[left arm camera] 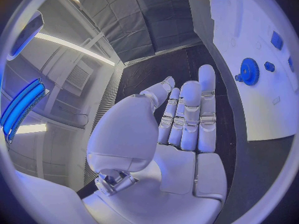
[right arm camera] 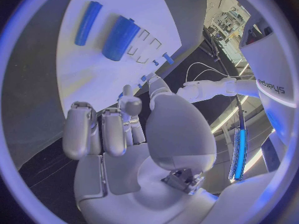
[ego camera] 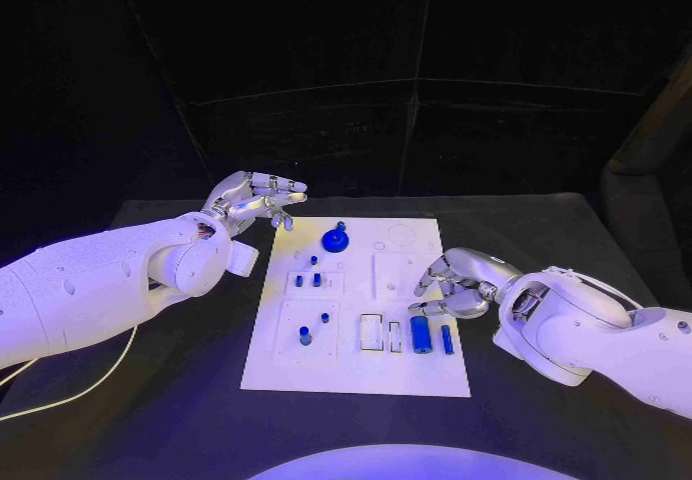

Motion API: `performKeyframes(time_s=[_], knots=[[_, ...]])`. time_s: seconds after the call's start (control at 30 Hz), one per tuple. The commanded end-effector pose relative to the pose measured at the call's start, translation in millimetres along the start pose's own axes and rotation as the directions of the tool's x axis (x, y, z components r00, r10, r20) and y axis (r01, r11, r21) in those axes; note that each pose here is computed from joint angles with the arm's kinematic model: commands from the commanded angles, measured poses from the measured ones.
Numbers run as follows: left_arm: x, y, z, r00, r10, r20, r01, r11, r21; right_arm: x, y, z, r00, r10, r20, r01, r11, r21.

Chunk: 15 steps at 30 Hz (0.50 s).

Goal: Assemble the parts on the task board

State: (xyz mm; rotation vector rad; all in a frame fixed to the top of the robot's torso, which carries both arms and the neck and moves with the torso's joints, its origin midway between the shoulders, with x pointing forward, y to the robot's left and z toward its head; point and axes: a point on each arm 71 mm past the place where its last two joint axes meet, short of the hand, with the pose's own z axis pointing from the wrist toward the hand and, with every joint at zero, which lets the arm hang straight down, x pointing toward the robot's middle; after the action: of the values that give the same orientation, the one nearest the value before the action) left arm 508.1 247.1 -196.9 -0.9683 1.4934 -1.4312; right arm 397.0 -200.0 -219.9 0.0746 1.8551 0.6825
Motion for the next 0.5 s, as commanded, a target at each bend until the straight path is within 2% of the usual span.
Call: performKeyframes(time_s=[0.03, 0.2, 0.5], knots=[[0.7, -1.4, -0.1, 1.000, -0.007, -0.008, 0.007, 1.000, 0.008, -2.1, -12, -5.4, 0.999, 0.031, 0.031, -0.035, 0.988, 0.153], [0.7, -0.9, 0.0, 1.000, -0.007, -0.010, 0.007, 1.000, 0.006, 2.3, -16, -8.7, 1.000, -0.001, 0.000, 0.001, 0.980, 0.200], [1.2, 0.2, -0.2, 1.000, -0.010, -0.018, 0.010, 1.000, -0.004, 23.3, -10, -3.5, 0.993, -0.054, -0.104, 0.075, 0.974, 0.213]])
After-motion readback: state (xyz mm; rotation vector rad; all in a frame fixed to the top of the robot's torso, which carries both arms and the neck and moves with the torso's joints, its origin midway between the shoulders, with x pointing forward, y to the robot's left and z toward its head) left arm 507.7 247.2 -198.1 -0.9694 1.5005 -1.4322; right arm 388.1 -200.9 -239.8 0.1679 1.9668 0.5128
